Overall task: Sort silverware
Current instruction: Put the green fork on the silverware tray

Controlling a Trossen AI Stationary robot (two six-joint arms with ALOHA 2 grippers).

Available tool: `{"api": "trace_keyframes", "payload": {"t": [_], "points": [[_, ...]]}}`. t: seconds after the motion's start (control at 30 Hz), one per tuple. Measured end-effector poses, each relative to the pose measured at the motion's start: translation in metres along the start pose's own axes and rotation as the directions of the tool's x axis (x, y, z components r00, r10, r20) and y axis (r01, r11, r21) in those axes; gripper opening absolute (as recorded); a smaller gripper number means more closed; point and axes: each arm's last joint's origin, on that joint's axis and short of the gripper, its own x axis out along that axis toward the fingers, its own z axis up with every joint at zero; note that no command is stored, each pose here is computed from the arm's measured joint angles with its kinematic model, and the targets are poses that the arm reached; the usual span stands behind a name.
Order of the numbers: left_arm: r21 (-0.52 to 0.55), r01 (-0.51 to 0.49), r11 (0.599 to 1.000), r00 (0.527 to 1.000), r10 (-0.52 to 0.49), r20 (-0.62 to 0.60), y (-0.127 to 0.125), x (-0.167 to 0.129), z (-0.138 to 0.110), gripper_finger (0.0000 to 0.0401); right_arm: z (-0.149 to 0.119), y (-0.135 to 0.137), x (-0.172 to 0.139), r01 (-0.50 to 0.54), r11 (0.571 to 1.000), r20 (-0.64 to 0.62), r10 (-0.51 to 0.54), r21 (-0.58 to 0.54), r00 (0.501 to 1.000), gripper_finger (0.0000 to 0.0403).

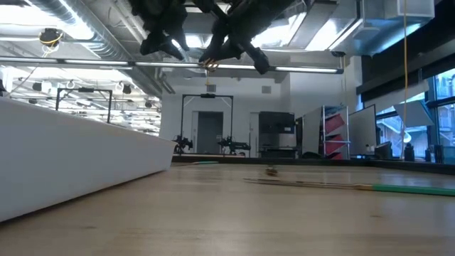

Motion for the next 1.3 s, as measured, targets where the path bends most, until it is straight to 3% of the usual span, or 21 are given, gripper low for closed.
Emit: {"api": "trace_keyframes", "payload": {"t": [0.17, 0.43, 0.93, 1.03, 1.23, 1.3], "points": [[-0.068, 0.024, 0.997, 0.999, -0.021, 0.040, -0.002, 0.001, 0.004, 0.0134, 0.001, 0.000, 0.000, 0.017, 1.000, 0.028, -0.017, 0.002, 0.999, 0.0005], [-0.088, 0.069, 0.994, 0.991, -0.058, 0.123, -0.006, 0.000, 0.012, 0.0132, 0.001, 0.001, 0.000, 0.007, 1.000, 0.036, -0.007, 0.005, 0.999, 0.0006], [-0.088, 0.087, 0.992, 0.992, -0.079, 0.098, -0.005, 0.020, 0.017, 0.0130, 0.006, 0.007, -0.001, -0.051, 0.999, 0.071, 0.051, -0.001, 0.996, 0.0005], [-0.056, 0.089, 0.994, 0.991, -0.082, 0.105, -0.006, 0.021, 0.018, 0.0111, 0.006, 0.007, -0.001, -0.052, 0.999, 0.072, 0.052, -0.001, 0.996, 0.0007], [-0.002, 0.111, 0.994, 0.987, -0.110, 0.117, -0.008, 0.019, 0.020, 0.0016, 0.006, 0.007, -0.001, -0.052, 0.999, 0.064, 0.053, -0.009, 0.997, 0.0009], [0.005, 0.115, 0.993, 0.986, -0.115, 0.120, -0.008, 0.019, 0.020, 0.0012, 0.005, 0.007, -0.001, -0.053, 0.999, 0.061, 0.053, -0.011, 0.997, 0.0012]]}}
